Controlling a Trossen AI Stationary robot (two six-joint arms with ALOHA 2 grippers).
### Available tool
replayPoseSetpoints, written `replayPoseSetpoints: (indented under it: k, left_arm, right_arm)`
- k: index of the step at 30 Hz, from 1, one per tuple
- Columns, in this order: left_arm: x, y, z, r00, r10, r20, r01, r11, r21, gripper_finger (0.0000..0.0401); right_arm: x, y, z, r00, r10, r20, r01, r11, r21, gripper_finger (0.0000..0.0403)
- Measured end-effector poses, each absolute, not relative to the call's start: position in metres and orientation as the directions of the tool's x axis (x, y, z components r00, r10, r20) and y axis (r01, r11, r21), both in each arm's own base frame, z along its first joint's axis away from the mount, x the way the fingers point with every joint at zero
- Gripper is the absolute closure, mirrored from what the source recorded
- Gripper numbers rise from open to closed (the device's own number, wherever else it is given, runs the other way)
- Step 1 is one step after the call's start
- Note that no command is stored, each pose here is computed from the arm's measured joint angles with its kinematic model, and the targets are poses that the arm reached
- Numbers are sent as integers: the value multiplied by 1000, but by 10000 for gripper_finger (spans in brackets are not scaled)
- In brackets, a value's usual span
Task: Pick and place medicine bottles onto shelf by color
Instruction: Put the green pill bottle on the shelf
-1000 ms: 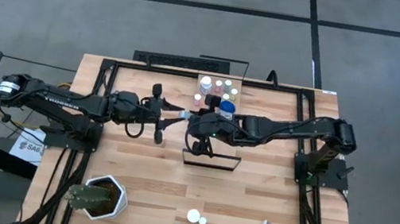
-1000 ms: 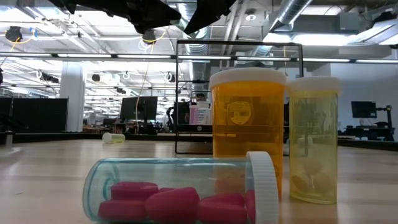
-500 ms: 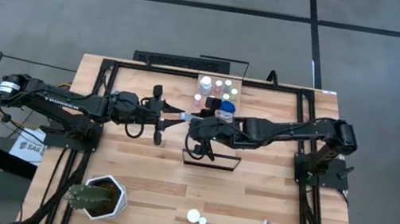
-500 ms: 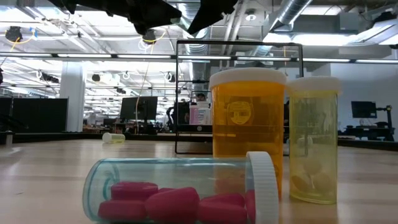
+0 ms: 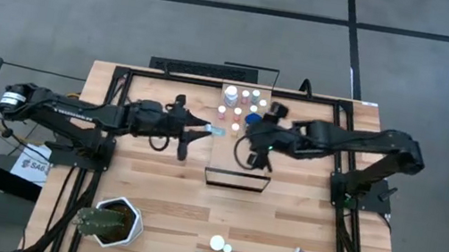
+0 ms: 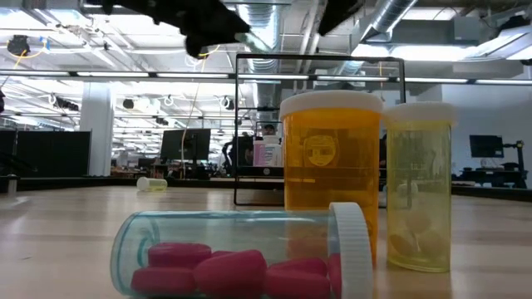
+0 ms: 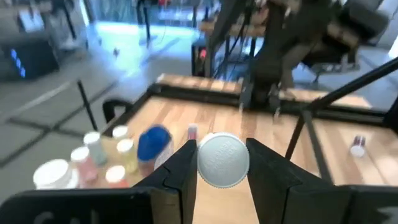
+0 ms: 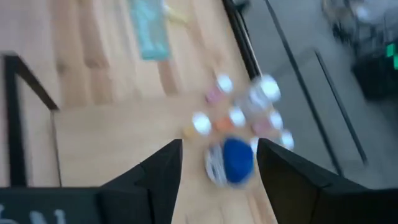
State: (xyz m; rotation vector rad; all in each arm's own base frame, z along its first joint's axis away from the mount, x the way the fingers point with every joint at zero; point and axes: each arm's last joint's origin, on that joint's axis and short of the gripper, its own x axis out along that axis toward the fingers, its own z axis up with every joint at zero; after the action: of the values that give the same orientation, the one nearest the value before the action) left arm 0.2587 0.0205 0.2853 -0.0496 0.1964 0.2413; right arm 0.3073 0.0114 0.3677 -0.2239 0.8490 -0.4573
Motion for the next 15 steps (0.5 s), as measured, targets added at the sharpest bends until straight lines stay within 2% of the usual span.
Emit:
replayPoseSetpoints:
  k: [4,8,15]
  left_arm:
    - [278,29,289,909,248,-336,-275,961,-33,304]
    - [296,43,290,810,276,-517,-341,939,-33,304]
    - [331,65,281,669,292,-683,-388,922,13,304]
  right_arm:
    - [287,3,371,491,-492,-719,387,863,-325,182]
    - [274,0,369,414,-499,-761,438,842,-314,187]
    - [264,0,361,320,-535,-782,450,812,-371,189]
